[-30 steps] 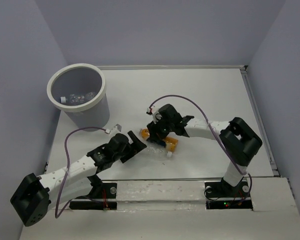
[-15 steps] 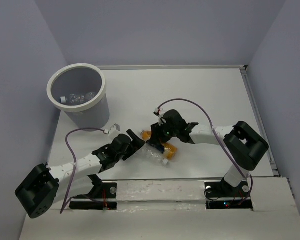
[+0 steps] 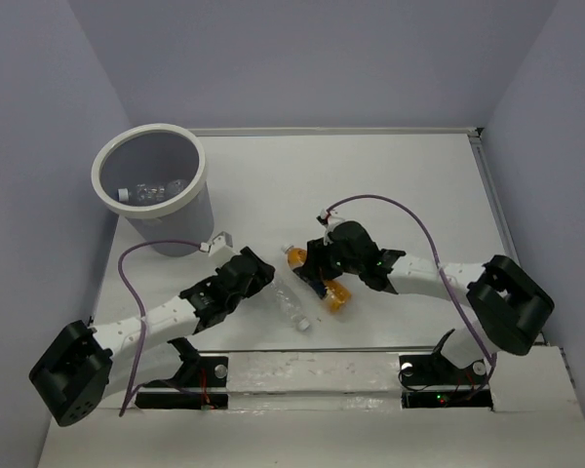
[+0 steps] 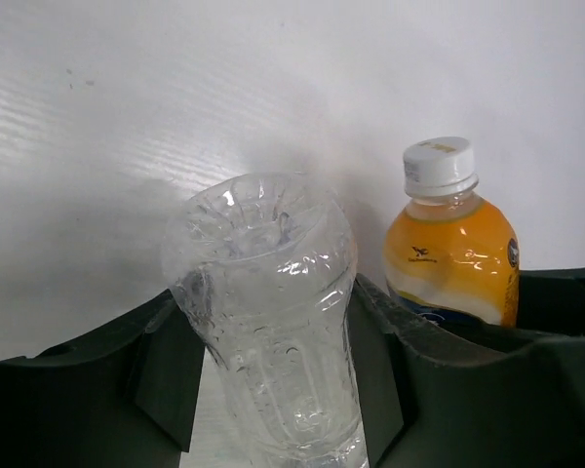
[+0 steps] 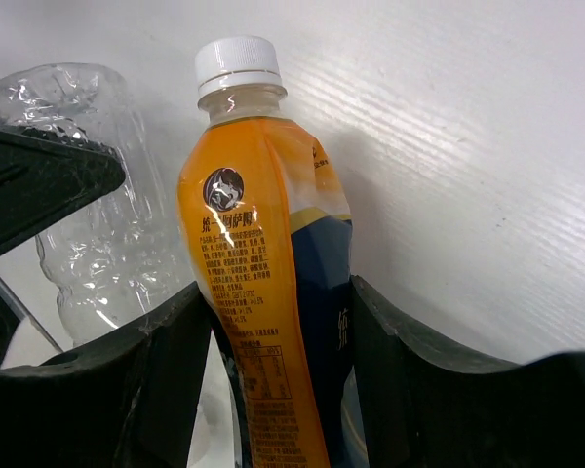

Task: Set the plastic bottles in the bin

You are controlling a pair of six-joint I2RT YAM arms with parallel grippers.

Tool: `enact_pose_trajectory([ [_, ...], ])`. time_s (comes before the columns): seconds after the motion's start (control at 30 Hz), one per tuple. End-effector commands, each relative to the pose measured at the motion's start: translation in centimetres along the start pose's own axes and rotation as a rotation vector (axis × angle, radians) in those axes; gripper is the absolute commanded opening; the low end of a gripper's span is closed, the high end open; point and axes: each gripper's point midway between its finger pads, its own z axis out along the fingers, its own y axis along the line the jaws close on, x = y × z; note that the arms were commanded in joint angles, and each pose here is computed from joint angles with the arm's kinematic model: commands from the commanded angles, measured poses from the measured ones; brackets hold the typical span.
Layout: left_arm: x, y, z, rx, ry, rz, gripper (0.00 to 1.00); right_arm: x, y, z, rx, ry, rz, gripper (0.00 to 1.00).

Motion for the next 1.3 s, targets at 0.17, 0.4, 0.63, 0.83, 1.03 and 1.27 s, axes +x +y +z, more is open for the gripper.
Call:
enact_pose_trajectory([
  [0.17,-9.8,-6.7,-6.3,0.136,-0.29,0.089,0.37,-7.2,2.0,-6.3,0.001,-0.321,-0.011,0.25],
  [0.4,-22.8,-14.4,-16.7,0.126,-0.62,0.162,0.38,-8.6,3.4,-10.7,-0.054,-0.417,-0.02,0.25],
  [0.63,-34.8,-16.2,-26.2,-0.065,-0.971,0.155,0.4,-8.3,4.4,-12.1,-0.117,-0.43,-0.033,0.26],
  [0.83,-41.1,-13.3,-26.8,-0.195,-1.084,0.143,0.4,-8.6,5.2,-13.2,-0.154,-0.448,-0.044,0.26],
  [1.03,-45.4,-8.0,-24.5,-0.443,-1.114,0.139,0.41,-8.1,5.8,-13.8,-0.181,-0.443,-0.058,0.26],
  [1.27,-44.4,-5.9,-20.2,-0.458,-1.054,0.141,0.68,-8.6,6.2,-13.3,-0.197,-0.442,-0.057,0.26],
])
